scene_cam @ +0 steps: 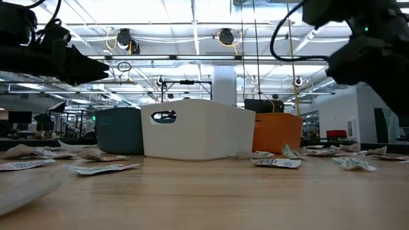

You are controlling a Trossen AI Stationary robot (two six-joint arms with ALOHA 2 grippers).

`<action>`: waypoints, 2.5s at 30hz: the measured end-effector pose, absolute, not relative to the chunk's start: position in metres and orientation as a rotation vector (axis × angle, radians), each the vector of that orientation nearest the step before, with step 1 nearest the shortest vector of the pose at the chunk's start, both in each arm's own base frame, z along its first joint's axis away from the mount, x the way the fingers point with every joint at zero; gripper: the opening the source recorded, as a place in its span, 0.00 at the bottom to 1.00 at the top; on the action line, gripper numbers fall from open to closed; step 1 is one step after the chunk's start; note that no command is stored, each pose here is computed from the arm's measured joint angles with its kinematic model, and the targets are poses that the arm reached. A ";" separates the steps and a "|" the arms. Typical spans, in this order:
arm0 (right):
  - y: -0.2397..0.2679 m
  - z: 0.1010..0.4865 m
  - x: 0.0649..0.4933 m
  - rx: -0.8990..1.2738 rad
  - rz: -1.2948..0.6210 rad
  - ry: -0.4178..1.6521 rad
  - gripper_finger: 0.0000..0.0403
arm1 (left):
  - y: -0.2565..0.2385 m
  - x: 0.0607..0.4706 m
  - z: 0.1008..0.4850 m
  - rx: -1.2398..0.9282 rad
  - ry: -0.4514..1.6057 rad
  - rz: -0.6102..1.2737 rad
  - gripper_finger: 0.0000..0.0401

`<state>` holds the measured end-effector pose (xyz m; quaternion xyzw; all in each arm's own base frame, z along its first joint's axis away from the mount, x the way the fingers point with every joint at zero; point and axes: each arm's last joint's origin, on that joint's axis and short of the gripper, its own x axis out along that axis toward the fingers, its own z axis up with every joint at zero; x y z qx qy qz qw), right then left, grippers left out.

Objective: Pick & Place First Aid Supplies
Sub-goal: Put the green bandage pack into the orange bin

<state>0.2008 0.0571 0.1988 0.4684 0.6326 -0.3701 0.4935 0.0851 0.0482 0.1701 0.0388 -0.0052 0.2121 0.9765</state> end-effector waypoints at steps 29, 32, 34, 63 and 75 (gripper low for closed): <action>0.059 0.132 0.193 1.175 -0.754 1.617 0.05 | 0.048 0.085 0.170 0.079 -0.011 0.427 0.92; 0.059 0.135 0.195 1.149 -0.729 1.620 0.02 | 0.048 0.085 0.170 0.079 -0.011 0.428 0.92; 0.058 0.140 0.197 1.131 -0.721 1.615 0.03 | 0.048 0.085 0.170 0.079 -0.011 0.427 0.92; -0.039 0.261 0.239 0.649 -0.424 1.646 0.00 | 0.048 0.085 0.170 0.079 -0.012 0.427 0.92; -0.113 0.252 0.278 0.617 -0.438 1.650 0.00 | 0.048 0.085 0.170 0.079 -0.012 0.427 0.92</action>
